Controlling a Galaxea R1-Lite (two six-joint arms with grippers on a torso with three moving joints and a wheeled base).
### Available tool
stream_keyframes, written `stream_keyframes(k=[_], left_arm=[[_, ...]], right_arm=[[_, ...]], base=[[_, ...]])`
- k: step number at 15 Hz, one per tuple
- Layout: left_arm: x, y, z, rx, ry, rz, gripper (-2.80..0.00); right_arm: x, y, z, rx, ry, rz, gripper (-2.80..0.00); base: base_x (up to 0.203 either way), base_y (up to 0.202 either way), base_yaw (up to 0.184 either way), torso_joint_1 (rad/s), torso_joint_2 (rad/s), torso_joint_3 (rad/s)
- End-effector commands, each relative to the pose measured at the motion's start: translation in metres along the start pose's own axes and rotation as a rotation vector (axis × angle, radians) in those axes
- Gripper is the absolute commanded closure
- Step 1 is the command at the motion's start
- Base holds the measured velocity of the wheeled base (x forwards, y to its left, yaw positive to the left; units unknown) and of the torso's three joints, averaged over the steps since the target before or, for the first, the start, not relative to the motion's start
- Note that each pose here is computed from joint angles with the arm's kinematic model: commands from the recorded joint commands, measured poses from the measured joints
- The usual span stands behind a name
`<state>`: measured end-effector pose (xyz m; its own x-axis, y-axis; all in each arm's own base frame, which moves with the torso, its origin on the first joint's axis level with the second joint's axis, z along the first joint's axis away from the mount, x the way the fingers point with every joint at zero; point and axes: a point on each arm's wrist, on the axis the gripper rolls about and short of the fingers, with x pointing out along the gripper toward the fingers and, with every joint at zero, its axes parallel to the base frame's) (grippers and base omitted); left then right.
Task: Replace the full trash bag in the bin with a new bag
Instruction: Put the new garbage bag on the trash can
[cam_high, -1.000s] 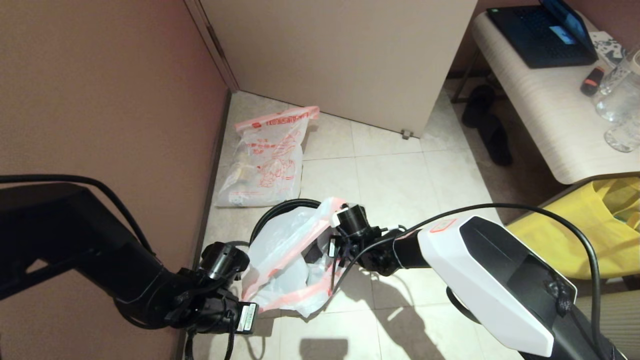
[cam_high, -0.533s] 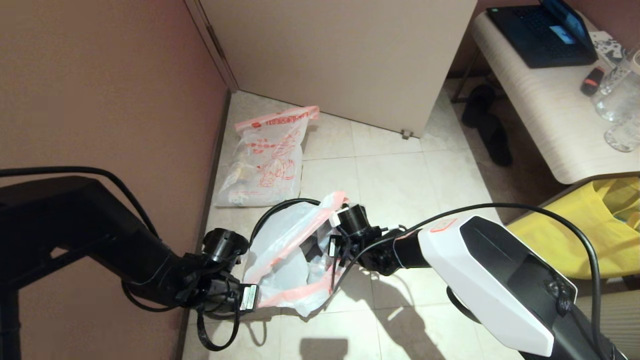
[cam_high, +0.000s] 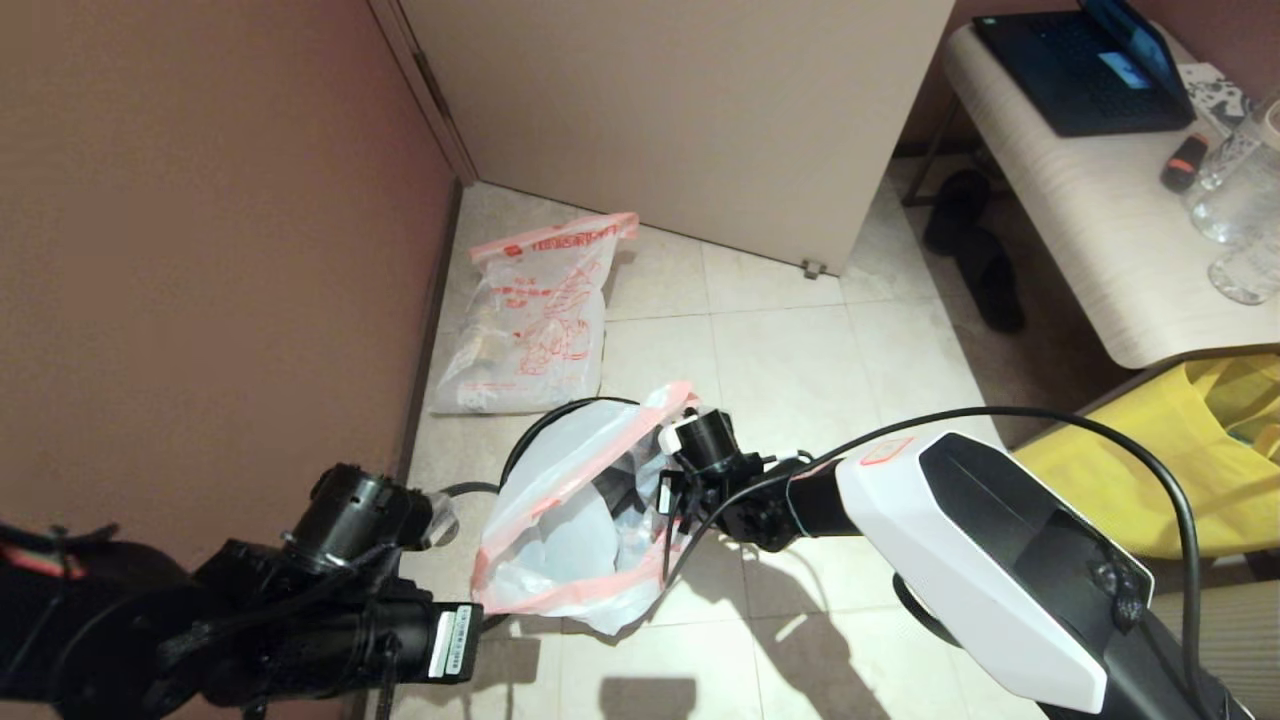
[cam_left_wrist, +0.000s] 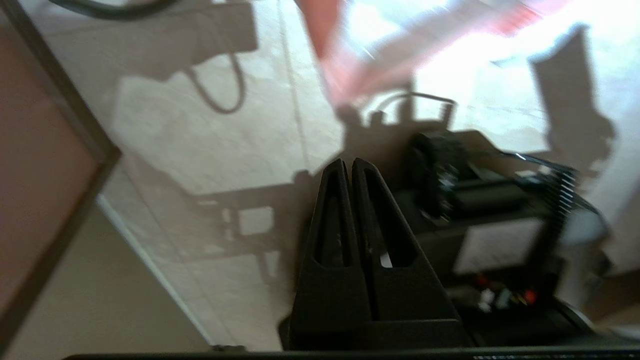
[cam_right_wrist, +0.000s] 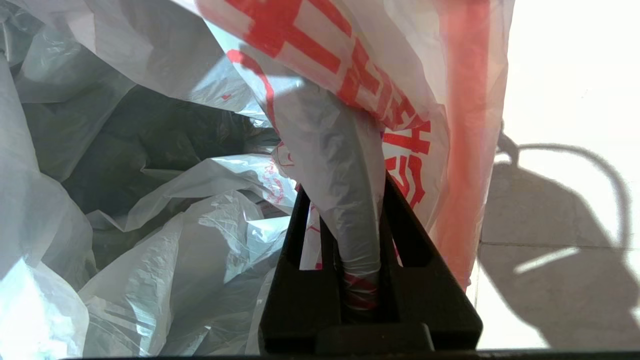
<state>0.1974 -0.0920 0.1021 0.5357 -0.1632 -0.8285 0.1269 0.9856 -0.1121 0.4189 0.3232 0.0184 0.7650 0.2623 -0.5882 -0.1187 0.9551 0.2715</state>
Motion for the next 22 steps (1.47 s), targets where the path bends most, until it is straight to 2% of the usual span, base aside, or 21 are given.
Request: stream_keyframes(k=[1,3,6,9,12,13,16,19,22], left_arm=[[-0.035,-0.007,-0.002,-0.033,-0.102,-0.077,0.0],[-0.022,-0.013,0.006,-0.032,-0.091,-0.098,0.0],[0.016,-0.015,0.021,-0.025,-0.059,-0.066,0.0],[0.054,0.004,0.041,-0.005,-0.078,-0.007,0.0],[0.086,0.023,0.052,0.001,-0.053,0.048,0.0],[0.088,0.026,0.055,0.016,-0.062,0.053,0.0],[0.103,0.028,0.049,0.03,-0.022,0.06,0.0],[0.12,0.028,0.051,0.035,-0.061,0.054,0.0],[0.139,0.029,0.055,0.08,-0.124,0.047,0.0]], right_arm=[[0.001,0.0,-0.001,0.002,0.0,-0.002,0.0],[0.001,0.0,-0.001,0.002,0.001,-0.001,0.0],[0.0,0.0,0.0,0.003,-0.001,-0.001,0.0],[0.001,-0.001,0.0,0.003,0.001,-0.001,0.0],[0.001,-0.001,0.0,0.003,0.001,-0.001,0.0],[0.0,-0.001,0.0,0.004,0.0,-0.001,0.0],[0.0,-0.001,0.0,0.005,0.0,-0.001,0.0],[-0.001,0.0,0.001,0.034,0.012,0.02,0.0],[-0.002,-0.001,0.002,0.049,0.017,0.029,0.0]], base=[[0.0,0.0,0.0,0.0,0.0,0.0],[0.0,0.0,0.0,0.0,0.0,0.0],[0.0,0.0,0.0,0.0,0.0,0.0],[0.0,0.0,0.0,0.0,0.0,0.0],[0.0,0.0,0.0,0.0,0.0,0.0],[0.0,0.0,0.0,0.0,0.0,0.0],[0.0,0.0,0.0,0.0,0.0,0.0],[0.0,0.0,0.0,0.0,0.0,0.0],[0.0,0.0,0.0,0.0,0.0,0.0]])
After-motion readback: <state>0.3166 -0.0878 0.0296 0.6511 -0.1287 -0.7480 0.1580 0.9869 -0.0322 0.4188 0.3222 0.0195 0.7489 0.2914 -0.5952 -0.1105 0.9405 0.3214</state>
